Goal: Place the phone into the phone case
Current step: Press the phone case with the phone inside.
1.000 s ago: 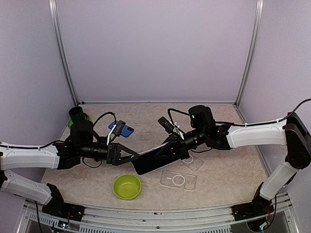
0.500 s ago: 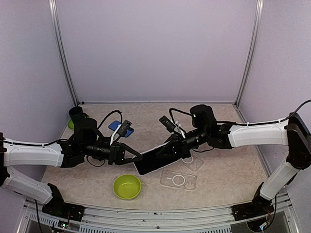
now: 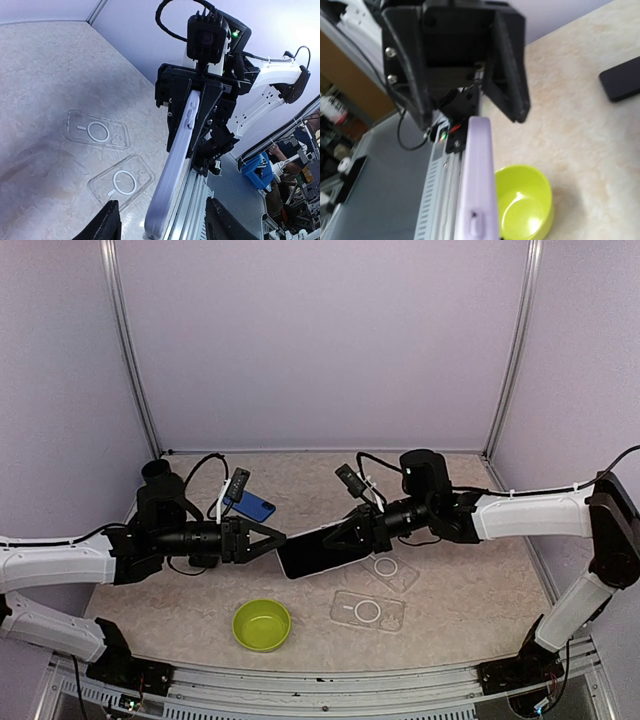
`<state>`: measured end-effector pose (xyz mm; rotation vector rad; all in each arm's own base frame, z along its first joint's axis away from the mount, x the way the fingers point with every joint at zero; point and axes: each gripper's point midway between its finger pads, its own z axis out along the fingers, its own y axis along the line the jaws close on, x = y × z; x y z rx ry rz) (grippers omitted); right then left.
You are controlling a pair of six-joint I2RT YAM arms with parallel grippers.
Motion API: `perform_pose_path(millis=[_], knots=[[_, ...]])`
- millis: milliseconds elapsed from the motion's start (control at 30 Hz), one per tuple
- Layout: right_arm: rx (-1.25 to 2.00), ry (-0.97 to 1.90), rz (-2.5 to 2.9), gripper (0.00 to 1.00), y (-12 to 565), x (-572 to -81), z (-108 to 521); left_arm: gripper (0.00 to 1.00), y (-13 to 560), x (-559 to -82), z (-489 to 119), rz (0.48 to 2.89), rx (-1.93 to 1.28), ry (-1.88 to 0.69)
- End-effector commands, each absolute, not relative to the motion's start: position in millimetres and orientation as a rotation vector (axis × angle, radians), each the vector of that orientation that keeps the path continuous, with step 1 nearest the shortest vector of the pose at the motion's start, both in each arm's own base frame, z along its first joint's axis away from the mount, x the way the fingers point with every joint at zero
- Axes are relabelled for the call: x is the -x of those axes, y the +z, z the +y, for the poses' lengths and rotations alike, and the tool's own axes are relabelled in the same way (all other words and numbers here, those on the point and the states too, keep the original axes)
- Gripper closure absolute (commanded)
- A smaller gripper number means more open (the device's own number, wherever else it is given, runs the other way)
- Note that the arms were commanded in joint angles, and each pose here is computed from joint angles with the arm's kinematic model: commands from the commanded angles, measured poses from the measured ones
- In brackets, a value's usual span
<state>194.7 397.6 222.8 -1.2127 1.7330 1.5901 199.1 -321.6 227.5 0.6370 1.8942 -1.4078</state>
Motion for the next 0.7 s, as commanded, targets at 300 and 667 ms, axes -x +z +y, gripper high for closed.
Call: perform_pose_path(millis=[300, 667], knots=[[1.042, 1.666, 1.534, 1.00, 284.3, -205.9, 385.5, 0.39, 227.6, -186.2, -320.0, 1.867, -0.623, -1.495], [1.051, 1.697, 1.521, 1.00, 282.7, -199.9, 387.8, 0.45, 223.9, -185.4, -329.4, 1.869, -0.635, -1.540]])
